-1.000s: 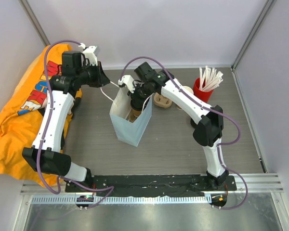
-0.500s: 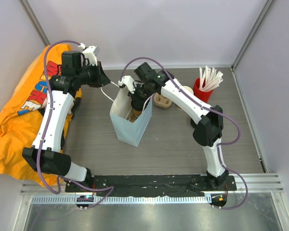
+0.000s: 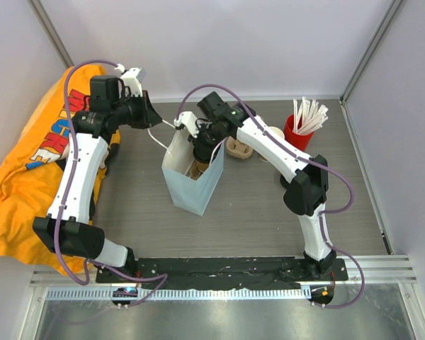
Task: Pack the takeout coffee
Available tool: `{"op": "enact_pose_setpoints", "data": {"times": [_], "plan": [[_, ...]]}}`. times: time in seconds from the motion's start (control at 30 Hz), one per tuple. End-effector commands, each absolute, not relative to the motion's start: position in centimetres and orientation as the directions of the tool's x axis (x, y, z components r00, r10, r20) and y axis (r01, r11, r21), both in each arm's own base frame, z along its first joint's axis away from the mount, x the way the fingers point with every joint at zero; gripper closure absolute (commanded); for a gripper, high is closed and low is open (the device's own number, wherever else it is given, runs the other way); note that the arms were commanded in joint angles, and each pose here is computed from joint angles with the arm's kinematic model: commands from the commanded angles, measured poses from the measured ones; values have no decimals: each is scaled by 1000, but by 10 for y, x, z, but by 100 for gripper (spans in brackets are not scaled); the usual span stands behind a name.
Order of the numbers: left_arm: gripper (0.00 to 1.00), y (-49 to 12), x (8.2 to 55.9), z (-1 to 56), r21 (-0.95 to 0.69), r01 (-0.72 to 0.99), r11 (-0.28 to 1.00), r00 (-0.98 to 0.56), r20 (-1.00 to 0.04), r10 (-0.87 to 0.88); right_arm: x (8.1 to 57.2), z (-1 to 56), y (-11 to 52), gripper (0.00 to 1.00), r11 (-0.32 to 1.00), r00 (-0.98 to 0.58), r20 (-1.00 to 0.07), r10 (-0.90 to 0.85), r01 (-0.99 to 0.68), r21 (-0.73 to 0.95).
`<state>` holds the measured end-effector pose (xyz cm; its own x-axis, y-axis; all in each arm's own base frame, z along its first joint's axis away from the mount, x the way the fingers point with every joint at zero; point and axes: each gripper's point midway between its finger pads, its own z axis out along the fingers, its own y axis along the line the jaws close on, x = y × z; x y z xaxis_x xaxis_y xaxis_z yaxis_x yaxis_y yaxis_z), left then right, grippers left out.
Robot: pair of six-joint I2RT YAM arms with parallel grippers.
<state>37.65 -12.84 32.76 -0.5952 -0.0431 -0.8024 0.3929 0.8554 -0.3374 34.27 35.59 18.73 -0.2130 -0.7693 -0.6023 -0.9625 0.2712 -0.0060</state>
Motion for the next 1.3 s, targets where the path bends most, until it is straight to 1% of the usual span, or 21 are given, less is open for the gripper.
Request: {"op": "enact_pose_setpoints", "data": {"times": [0.0, 1.27], "plan": [[100, -128, 375, 349, -328, 424, 844, -533, -844, -61, 349, 187, 359, 99, 266, -194, -607, -771, -963, -31], [100, -133, 372, 351, -360, 449, 818, -540, -839, -73, 351, 167, 361, 99, 276, -220, -582, -783, -961, -8]]}}
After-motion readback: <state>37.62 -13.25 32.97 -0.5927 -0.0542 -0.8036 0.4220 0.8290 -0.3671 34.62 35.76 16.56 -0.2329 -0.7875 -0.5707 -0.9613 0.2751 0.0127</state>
